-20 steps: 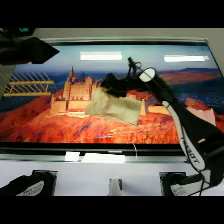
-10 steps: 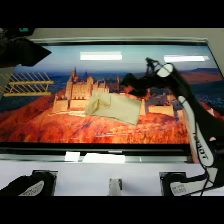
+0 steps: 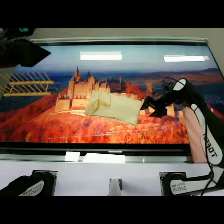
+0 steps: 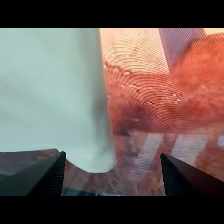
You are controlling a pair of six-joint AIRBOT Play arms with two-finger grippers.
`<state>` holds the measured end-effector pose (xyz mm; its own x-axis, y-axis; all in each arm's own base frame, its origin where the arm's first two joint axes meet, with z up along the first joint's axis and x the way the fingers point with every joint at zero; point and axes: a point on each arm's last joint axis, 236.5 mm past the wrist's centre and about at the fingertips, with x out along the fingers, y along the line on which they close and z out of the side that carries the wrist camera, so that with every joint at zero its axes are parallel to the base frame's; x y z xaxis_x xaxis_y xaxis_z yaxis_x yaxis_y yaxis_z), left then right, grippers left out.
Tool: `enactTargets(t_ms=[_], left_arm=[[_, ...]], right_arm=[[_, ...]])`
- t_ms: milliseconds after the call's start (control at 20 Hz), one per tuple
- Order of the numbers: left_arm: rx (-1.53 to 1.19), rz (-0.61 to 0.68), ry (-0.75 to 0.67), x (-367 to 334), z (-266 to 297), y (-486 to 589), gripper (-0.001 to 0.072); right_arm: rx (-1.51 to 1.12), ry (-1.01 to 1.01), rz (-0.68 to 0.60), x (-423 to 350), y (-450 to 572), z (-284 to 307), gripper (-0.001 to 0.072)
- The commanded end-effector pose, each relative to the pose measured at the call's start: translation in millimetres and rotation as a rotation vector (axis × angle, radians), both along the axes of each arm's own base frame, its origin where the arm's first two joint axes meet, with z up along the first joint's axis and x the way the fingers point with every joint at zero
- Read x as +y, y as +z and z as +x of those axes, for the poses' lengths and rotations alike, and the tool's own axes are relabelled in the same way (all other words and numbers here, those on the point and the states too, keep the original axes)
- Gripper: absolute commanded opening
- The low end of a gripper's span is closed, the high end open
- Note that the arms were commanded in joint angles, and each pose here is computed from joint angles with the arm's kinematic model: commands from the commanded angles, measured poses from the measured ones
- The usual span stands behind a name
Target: Fold the shirts.
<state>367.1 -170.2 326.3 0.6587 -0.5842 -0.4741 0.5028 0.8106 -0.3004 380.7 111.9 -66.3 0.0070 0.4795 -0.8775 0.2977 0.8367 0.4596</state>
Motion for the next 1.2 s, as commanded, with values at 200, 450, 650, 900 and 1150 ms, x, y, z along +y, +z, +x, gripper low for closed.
enactTargets(t_ms=[200,450,650,900,1150], left_arm=[[0.013,0.007,-0.006,0,-2,-3,0.0032],[0.015,0.007,-0.007,0,-2,-4,0.0032],[0.017,0.008,-0.007,0,-1,-5,0.0032],[0.019,0.008,-0.007,0,-1,-5,0.0032],[0.035,0.018,-0.012,-1,6,-14,0.0032]], right_arm=[[-0.007,-0.05,0.187,38,-24,14,0.0543],[-0.026,-0.089,0.189,37,-31,25,0.0538],[-0.022,-0.096,0.193,38,-34,26,0.0517],[-0.039,0.016,0.221,55,-26,17,0.0024],[-0.222,0.016,0.23,12,76,67,0.0024]])
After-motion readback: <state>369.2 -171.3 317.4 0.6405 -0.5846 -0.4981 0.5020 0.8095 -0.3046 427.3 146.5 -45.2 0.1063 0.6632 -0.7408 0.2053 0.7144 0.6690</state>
